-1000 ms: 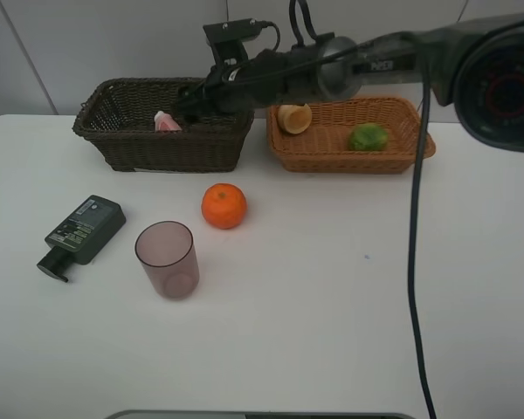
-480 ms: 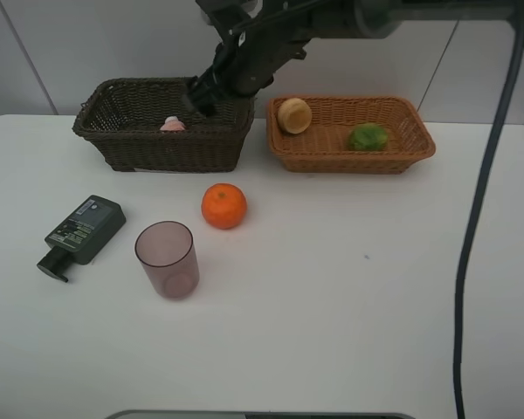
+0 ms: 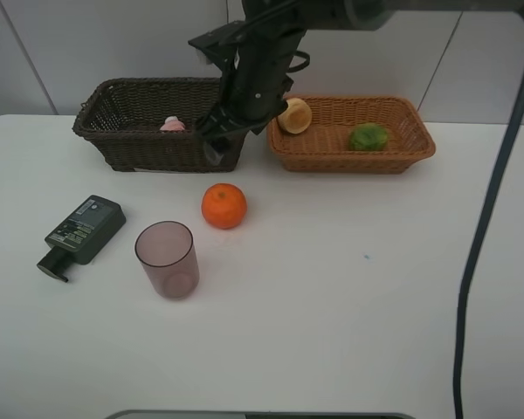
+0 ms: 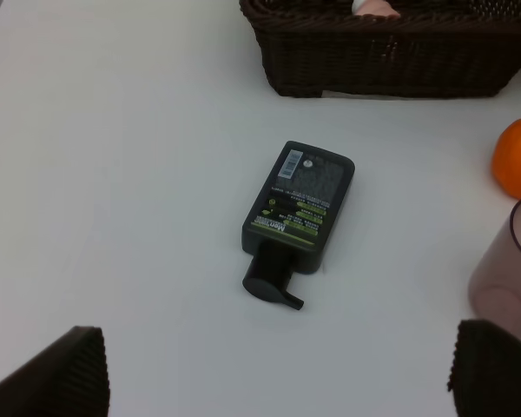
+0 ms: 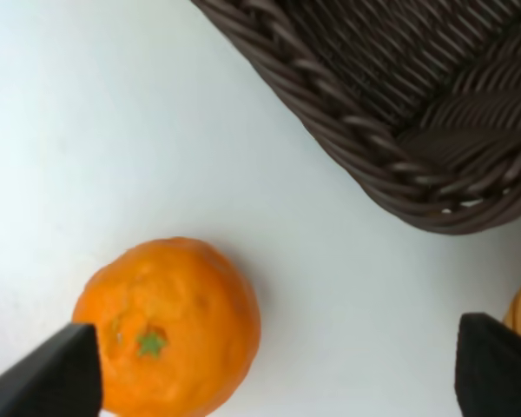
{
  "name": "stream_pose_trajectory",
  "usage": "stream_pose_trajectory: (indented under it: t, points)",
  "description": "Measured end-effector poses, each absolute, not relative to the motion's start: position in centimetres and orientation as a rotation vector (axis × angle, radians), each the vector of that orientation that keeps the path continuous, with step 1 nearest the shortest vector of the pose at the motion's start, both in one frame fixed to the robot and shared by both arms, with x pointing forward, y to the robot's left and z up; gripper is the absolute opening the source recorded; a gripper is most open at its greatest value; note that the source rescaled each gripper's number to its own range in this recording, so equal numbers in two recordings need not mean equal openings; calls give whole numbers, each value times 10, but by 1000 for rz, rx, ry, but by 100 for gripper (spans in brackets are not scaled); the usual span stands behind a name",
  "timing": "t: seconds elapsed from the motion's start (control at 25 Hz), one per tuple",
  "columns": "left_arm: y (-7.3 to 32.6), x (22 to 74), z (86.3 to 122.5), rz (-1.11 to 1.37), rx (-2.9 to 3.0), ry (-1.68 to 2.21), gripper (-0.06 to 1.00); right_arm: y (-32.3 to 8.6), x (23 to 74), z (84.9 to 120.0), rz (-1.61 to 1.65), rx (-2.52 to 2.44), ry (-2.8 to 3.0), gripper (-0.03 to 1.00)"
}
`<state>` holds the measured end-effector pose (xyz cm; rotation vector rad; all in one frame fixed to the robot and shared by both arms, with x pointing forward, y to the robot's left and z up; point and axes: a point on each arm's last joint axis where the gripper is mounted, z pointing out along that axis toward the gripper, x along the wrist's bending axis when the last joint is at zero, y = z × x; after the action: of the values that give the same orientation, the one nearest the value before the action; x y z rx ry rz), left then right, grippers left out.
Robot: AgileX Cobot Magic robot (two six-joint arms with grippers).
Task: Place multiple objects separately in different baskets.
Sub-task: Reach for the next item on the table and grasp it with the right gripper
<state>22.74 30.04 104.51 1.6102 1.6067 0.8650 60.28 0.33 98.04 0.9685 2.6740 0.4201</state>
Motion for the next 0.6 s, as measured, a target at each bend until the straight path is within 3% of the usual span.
stream_pose_trajectory:
  t: [0.24,0.6]
  points:
    - [300,227,1045,865,1610,1607,100,15,593,978,427,1034,2667,76]
    - [300,227,1045,865,1610,1607,100,27,589,931,312,1082,2727,76]
